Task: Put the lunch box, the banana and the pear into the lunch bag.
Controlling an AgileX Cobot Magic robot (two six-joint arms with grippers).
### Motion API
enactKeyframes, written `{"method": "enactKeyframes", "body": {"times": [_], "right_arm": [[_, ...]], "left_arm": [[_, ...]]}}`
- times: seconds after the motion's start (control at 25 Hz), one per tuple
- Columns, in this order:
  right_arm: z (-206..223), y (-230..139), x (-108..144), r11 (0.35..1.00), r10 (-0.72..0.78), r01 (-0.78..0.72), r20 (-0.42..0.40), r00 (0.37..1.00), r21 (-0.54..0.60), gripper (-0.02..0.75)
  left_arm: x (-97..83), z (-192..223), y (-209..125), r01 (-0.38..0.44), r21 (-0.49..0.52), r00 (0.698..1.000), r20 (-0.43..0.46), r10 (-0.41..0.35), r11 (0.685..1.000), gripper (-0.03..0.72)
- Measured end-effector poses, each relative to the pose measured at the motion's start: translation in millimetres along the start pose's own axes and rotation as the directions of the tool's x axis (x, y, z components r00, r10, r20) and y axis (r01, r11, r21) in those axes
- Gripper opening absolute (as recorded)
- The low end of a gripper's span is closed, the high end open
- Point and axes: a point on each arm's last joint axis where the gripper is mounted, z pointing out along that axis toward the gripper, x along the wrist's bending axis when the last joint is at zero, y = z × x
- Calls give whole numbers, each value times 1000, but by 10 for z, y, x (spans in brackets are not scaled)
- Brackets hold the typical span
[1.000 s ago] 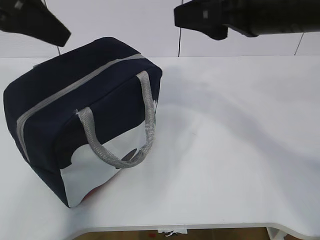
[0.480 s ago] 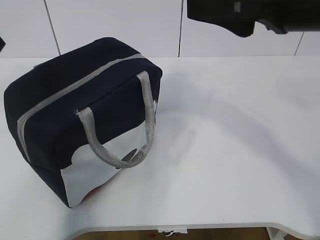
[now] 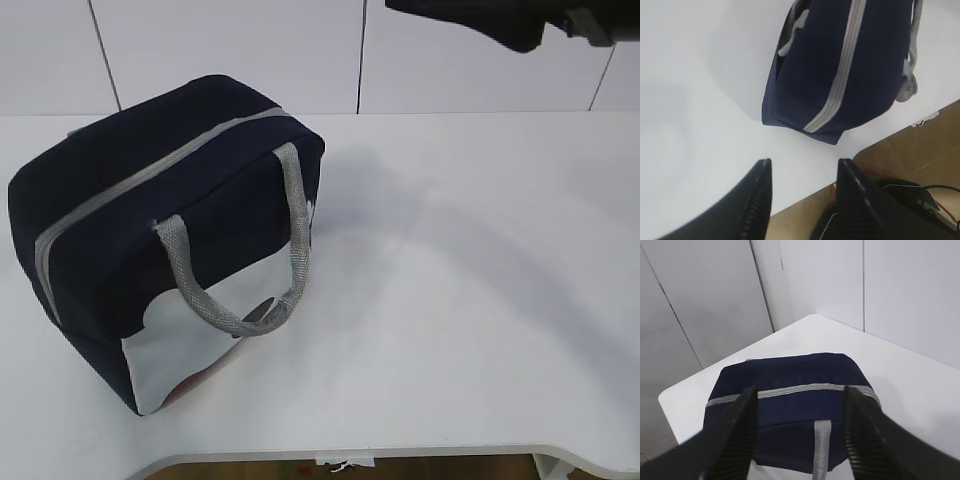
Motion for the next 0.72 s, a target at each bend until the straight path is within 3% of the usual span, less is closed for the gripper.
{"method": "enactKeyframes", "body": {"times": [0.44,0.72], "right_arm": [[-70,-40,49,1000,5,-5,-16,1000,3,412],[-143,-122,85,1000,10,-10,-16,1000,12,412]], "left_arm": [[-116,-193,-895,2,-86,1000,-27,-4,996,300],[-163,-161,-1417,-15,-240,999,-51,3,971,274]]}}
